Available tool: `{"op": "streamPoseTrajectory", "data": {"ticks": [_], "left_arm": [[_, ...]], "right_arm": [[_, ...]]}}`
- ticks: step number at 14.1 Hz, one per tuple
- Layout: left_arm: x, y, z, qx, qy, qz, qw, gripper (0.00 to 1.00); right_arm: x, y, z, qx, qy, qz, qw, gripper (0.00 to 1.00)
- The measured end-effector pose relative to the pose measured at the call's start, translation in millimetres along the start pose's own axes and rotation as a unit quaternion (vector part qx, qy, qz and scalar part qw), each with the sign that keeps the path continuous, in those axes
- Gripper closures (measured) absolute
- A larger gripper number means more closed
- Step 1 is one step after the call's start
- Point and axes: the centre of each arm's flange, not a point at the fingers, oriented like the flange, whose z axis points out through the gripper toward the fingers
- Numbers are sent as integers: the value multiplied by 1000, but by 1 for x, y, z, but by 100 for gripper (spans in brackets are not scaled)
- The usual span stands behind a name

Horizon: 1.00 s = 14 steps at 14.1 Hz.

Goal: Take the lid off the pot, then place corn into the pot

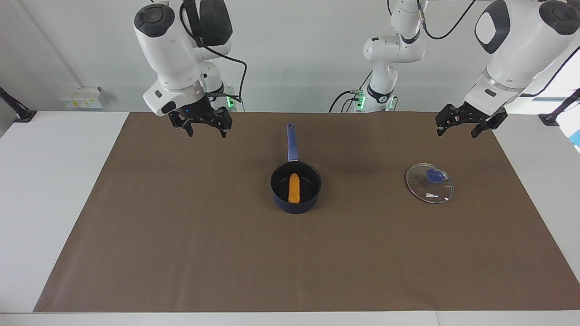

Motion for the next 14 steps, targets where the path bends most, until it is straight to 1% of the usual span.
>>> {"op": "streamPoseTrajectory", "data": {"ticks": [5,10,12,14], "left_arm": [[-4,6,-6,-6,-3,4,1000,0],[-5,3,-9,-6,-1,2,1000,0],[-7,2,-8,-6,-7,0,1000,0],[-7,2,-7,-6,-10,0,1000,0]], "right_arm": [[-12,45,-9,2,-16,16,1000,0],[-18,115,4,10,-34,21,999,0],[-20,136,2,14,-31,24,999,0],[-19,145,-9,14,-15,29,999,0]]}}
